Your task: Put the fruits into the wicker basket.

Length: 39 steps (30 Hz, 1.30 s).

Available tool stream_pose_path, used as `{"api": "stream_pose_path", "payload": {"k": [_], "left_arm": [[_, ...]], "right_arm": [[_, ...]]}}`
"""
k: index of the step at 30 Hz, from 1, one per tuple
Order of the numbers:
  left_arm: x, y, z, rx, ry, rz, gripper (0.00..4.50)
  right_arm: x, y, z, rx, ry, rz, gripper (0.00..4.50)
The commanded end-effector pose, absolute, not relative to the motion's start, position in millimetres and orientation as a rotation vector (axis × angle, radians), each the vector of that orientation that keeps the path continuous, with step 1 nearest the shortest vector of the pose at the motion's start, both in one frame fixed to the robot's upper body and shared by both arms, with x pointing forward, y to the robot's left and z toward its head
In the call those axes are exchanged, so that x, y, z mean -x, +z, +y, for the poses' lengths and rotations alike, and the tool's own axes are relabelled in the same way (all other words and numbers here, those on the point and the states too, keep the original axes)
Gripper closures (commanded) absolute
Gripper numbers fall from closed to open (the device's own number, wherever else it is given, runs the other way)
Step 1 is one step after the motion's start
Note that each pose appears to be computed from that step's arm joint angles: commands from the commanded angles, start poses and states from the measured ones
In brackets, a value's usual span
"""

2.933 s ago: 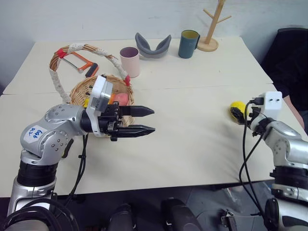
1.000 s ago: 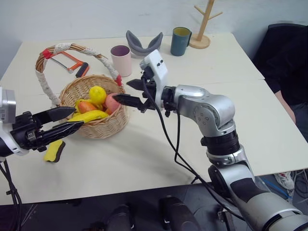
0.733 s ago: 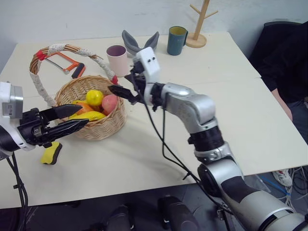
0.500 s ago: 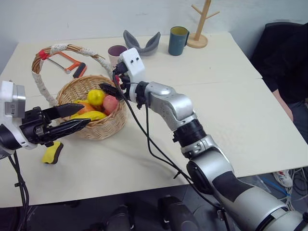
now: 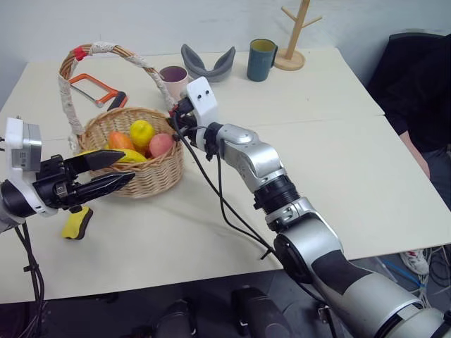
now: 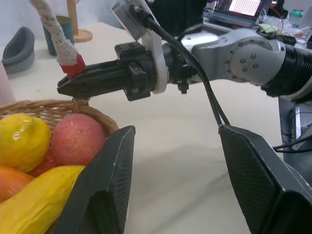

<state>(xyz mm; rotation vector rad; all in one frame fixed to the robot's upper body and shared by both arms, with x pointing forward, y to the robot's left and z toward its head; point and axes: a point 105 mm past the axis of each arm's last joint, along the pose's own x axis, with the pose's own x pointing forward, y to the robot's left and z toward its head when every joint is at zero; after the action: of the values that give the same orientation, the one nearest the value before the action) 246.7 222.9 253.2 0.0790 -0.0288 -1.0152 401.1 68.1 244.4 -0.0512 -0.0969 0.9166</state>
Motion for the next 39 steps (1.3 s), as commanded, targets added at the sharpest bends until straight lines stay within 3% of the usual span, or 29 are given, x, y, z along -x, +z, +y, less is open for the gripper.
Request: {"api": "stream_pose_path", "payload": {"k": [1, 7, 14, 21, 28, 33, 39], "left_arm": [[-242.5, 259.3, 211.9, -0.051, -1.101, -0.053, 1.64], [-253.3, 262.4, 194.9, -0.052, -1.193, -0.081, 1.64], [-269.6, 263.9, 179.5, -0.053, -1.296, -0.100, 1.64], [-280.6, 259.9, 166.9, -0.055, -1.366, -0.100, 1.64], [-287.5, 259.9, 154.3, -0.061, -1.413, -0.111, 1.64], [-289.4, 256.8, 151.2, -0.057, -1.422, -0.110, 1.64], [-289.8, 254.3, 153.5, -0.054, -1.413, -0.107, 1.64]], "right_arm": [[-390.0, 293.0, 32.9, 0.102, 0.865, -0.285, 4.33], [-384.8, 302.3, -75.4, 0.176, 0.609, -0.312, 4.33], [-349.0, 276.4, -221.0, 0.298, 0.251, -0.197, 4.33], [-326.4, 256.0, -271.5, 0.291, 0.089, -0.139, 4.33], [-310.4, 247.2, -280.0, 0.205, 0.106, -0.148, 1.99], [-280.1, 247.2, -282.4, 0.204, 0.215, -0.080, 0.36], [-228.8, 252.5, -311.2, 0.196, 0.259, 0.064, 0.36]]}}
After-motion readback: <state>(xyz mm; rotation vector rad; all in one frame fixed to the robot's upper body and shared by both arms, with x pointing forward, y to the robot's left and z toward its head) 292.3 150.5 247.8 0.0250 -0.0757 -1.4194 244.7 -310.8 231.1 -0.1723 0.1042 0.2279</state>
